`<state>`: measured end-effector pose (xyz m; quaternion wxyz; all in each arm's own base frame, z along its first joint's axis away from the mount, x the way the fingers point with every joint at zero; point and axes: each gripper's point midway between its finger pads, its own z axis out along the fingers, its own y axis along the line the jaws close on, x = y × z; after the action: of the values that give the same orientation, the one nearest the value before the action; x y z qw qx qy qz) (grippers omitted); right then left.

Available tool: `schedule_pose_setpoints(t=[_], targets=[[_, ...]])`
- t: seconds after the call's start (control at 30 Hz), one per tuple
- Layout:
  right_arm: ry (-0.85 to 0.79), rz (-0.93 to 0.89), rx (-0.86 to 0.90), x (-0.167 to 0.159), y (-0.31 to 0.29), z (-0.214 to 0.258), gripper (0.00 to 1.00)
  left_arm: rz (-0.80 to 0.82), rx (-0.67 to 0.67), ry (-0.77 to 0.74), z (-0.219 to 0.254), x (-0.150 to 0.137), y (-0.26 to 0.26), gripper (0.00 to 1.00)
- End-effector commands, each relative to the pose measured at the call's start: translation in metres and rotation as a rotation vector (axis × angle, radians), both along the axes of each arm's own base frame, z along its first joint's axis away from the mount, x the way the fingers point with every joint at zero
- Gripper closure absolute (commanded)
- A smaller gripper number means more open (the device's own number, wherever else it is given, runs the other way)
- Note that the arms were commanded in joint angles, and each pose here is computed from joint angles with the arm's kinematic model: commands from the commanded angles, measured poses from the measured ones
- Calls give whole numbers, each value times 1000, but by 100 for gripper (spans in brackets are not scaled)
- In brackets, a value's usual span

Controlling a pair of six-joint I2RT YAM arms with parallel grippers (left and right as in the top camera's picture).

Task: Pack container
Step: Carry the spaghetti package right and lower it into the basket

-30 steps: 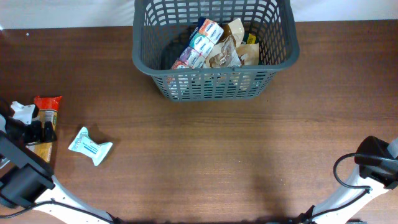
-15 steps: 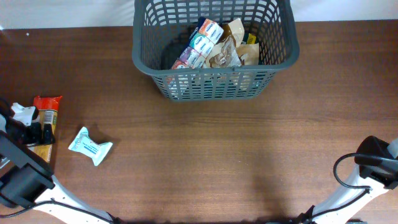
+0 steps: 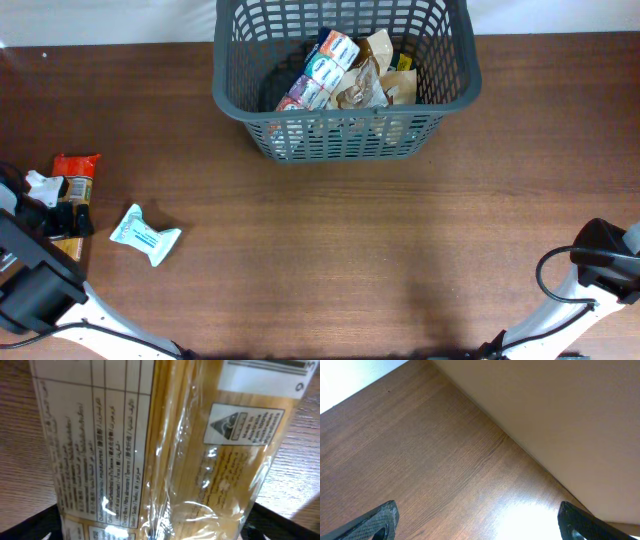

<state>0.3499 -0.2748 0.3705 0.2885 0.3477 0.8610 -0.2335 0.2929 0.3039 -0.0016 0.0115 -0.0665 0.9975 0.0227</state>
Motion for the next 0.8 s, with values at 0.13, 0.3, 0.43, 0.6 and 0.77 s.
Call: schedule_pose_setpoints(t=[0.13, 0.3, 0.43, 0.6, 0.77], targets=[[-36, -12, -30, -9, 3, 18, 1, -13, 8, 18, -12, -4, 4, 54], [-37, -12, -30, -9, 3, 18, 1, -8, 18, 26, -12, -5, 5, 98], [-36, -12, -30, -9, 3, 18, 1, 47, 18, 17, -12, -2, 4, 98], [-37, -12, -30, -9, 3, 18, 1, 92, -5, -29, -5, 16, -4, 98], [-36, -12, -30, -9, 3, 18, 1, 20, -173, -264, 42, 89, -47, 98]])
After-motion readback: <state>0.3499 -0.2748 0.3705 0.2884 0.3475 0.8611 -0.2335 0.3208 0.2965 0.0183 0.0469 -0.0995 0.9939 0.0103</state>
